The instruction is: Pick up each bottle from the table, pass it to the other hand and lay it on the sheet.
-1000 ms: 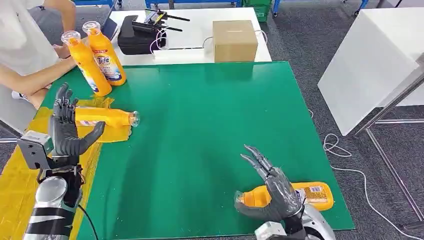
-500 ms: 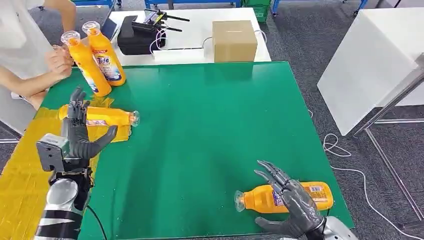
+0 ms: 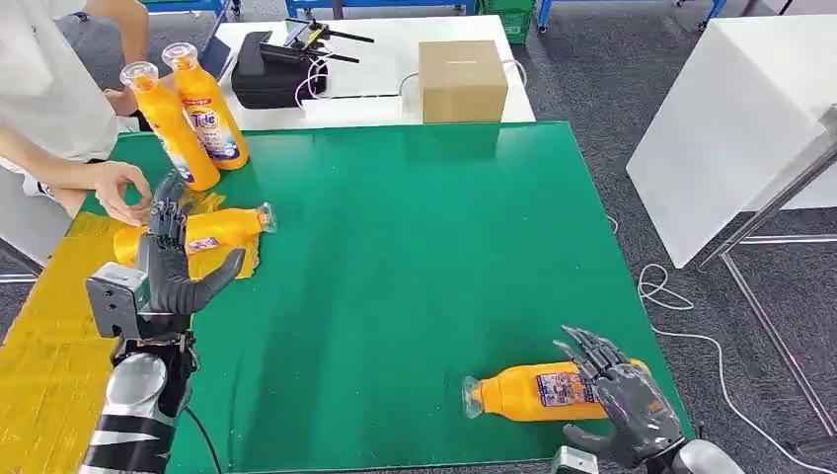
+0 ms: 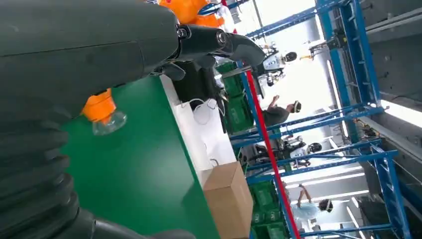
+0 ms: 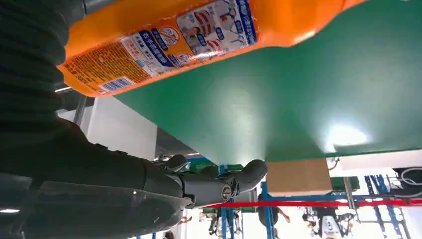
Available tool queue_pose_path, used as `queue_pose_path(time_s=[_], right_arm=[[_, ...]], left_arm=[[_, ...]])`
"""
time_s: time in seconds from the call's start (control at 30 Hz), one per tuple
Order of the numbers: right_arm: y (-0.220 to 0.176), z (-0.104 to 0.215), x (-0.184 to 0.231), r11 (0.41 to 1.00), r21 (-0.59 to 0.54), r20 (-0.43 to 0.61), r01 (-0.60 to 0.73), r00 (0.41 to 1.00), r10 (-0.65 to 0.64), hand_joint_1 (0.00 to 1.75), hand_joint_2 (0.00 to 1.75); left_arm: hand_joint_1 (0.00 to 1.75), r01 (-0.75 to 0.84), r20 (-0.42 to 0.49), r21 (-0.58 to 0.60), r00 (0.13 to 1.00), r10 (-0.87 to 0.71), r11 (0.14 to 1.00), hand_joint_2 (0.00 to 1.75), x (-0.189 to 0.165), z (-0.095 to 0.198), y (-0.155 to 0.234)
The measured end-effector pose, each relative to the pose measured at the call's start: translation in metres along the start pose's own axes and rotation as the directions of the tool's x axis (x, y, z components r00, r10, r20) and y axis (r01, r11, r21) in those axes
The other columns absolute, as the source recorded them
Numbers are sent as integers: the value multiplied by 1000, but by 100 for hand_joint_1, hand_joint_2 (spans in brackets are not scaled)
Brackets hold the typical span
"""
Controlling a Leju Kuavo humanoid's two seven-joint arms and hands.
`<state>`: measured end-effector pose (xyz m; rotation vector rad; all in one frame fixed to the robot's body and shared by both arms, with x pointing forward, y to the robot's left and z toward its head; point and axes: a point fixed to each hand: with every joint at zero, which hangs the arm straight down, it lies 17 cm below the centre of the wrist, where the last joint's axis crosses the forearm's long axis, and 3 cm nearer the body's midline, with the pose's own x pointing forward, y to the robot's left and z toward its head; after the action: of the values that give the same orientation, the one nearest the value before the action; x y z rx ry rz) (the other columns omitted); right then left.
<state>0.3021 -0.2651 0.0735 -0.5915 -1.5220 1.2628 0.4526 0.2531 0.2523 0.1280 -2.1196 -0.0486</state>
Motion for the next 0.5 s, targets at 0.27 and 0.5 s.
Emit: queue_pose_path(time_s=[0.27, 0.5], right_arm=[[8, 1, -12, 999, 29, -29, -19, 999, 20, 0, 175], [23, -1, -35, 990, 109, -62, -85, 994, 92, 0, 175]], left_arm=[[0, -3, -6, 1, 1000, 3, 1000, 175, -1, 0, -1], [0, -17, -38, 4, 999, 17, 1000, 175, -9, 0, -2]])
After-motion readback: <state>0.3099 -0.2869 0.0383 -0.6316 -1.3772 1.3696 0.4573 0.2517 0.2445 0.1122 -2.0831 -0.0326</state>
